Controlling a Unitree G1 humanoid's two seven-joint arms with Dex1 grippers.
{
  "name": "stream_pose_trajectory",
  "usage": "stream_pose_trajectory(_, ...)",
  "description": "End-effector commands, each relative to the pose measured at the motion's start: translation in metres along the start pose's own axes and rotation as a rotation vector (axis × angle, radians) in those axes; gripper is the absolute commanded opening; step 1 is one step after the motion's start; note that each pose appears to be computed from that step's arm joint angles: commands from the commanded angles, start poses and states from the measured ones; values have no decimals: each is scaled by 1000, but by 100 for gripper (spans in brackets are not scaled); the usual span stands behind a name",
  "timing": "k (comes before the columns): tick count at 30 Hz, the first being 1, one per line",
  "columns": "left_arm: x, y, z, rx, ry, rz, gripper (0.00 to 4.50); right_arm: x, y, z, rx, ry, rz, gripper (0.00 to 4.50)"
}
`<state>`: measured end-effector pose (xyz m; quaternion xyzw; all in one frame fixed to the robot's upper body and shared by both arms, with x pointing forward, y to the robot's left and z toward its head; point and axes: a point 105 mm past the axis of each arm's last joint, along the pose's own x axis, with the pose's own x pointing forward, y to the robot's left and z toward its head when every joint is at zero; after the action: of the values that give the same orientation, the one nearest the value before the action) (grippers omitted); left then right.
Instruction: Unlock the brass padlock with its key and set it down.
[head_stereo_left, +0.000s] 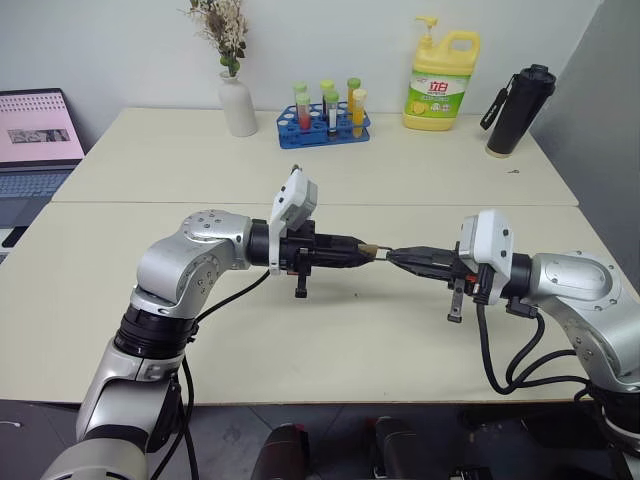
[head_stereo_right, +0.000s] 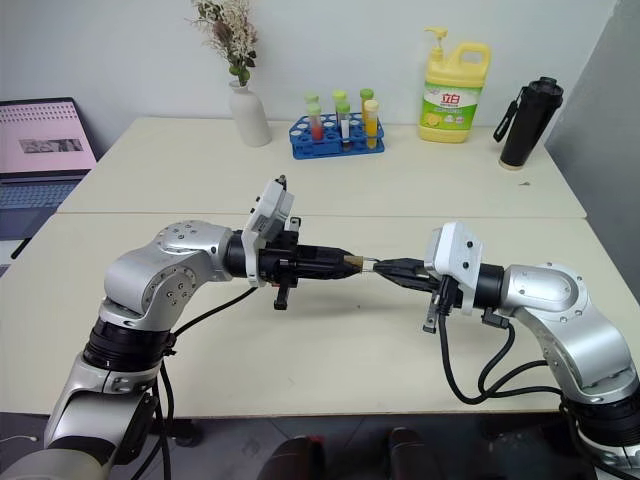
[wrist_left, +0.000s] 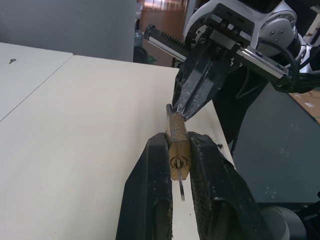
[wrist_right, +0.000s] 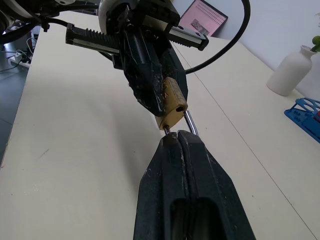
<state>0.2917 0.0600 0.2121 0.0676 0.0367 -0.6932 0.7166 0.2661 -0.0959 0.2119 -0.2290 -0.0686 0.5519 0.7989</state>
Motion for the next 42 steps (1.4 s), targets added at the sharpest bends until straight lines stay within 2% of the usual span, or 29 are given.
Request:
stream_pose_trajectory(1,-1,-8,8,57,-4,-24,17,0,-4,8,-41,-28,6,0)
stream_pose_trajectory(11,0,-12,9,54,-8,-50,17,6,-4,6,-54,-23,51,0)
stream_pose_trajectory(24,-2,-18,9,29,-5,-87,17,10,0,-10,-14,16,172,0)
stream_pose_trajectory(34,-3,-16,7,21,-2,-69,17,9,2,-11,-7,18,192,0)
stream_pose_trajectory(39,-3,-14,7,13,-8,-61,17,8,-2,-18,-34,64,158,0)
stream_pose_trajectory(42,-5,-13,-1,-36,8,-39,17,-4,-2,-33,-5,129,134,0)
